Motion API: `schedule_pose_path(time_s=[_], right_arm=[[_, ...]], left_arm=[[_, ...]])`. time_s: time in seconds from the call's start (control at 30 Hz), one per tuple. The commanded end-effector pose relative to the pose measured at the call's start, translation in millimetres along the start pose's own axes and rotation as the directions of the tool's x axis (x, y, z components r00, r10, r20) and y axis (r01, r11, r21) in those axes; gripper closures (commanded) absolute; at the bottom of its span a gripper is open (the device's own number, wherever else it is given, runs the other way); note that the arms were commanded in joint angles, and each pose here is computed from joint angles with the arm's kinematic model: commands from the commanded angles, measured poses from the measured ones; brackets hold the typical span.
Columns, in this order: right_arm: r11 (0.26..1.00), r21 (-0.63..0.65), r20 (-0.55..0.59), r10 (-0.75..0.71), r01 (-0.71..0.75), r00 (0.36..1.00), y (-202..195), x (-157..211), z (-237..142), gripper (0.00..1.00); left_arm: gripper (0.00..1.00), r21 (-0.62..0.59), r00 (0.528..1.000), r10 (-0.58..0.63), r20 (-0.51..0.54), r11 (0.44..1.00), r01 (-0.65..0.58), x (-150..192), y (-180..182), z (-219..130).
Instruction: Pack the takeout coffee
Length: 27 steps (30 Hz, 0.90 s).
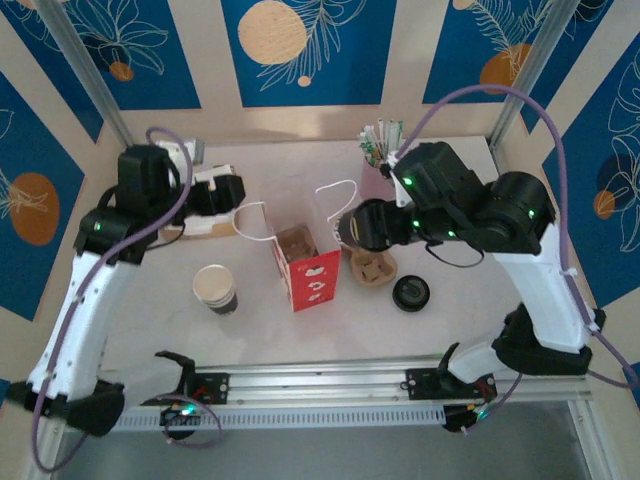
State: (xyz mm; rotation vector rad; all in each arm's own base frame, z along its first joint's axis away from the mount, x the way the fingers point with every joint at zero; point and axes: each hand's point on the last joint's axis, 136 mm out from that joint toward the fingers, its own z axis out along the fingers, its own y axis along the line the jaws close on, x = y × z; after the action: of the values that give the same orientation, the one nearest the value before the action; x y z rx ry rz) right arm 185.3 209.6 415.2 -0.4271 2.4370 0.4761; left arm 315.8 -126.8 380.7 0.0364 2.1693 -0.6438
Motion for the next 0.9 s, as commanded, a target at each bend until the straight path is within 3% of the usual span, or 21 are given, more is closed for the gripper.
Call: schedule_pose_path(time_s=[0.0, 0.17, 0.5, 0.67, 0.87], right_arm=[[0.997, -0.013, -0.04, -0.071, 0.071, 0.997, 13.7, -0.6, 6.8, 0.33], [0.994, -0.015, -0.047, -0.111, 0.11, 0.993, 31.1, -16.2, 27.1, 0.33], [0.986, 0.069, -0.129, -0.145, 0.155, 0.981, 29.7, -24.8, 84.2, 0.33], [0.977, 0.101, -0.21, -0.165, 0.189, 0.964, 28.1, -14.0, 105.6, 0.33], [0.969, 0.114, -0.3, -0.178, 0.22, 0.937, 28.1, 1.3, 124.6, 0.33]], left_arm=[[0.21, 0.088, 0.998, -0.06, -0.003, 0.994, 0.06, -29.4, 5.7, 14.7], [0.32, 0.095, 0.984, -0.16, -0.083, 0.981, 0.168, -42.8, 43.3, 72.0], [0.44, 0.103, 0.936, -0.245, -0.251, 0.955, 0.277, 3.7, 81.7, 196.2], [0.45, 0.122, 0.924, -0.215, -0.315, 0.957, 0.265, 36.2, 74.2, 225.4], [0.46, 0.156, 0.911, -0.198, -0.362, 0.95, 0.269, 68.5, 63.3, 233.1]])
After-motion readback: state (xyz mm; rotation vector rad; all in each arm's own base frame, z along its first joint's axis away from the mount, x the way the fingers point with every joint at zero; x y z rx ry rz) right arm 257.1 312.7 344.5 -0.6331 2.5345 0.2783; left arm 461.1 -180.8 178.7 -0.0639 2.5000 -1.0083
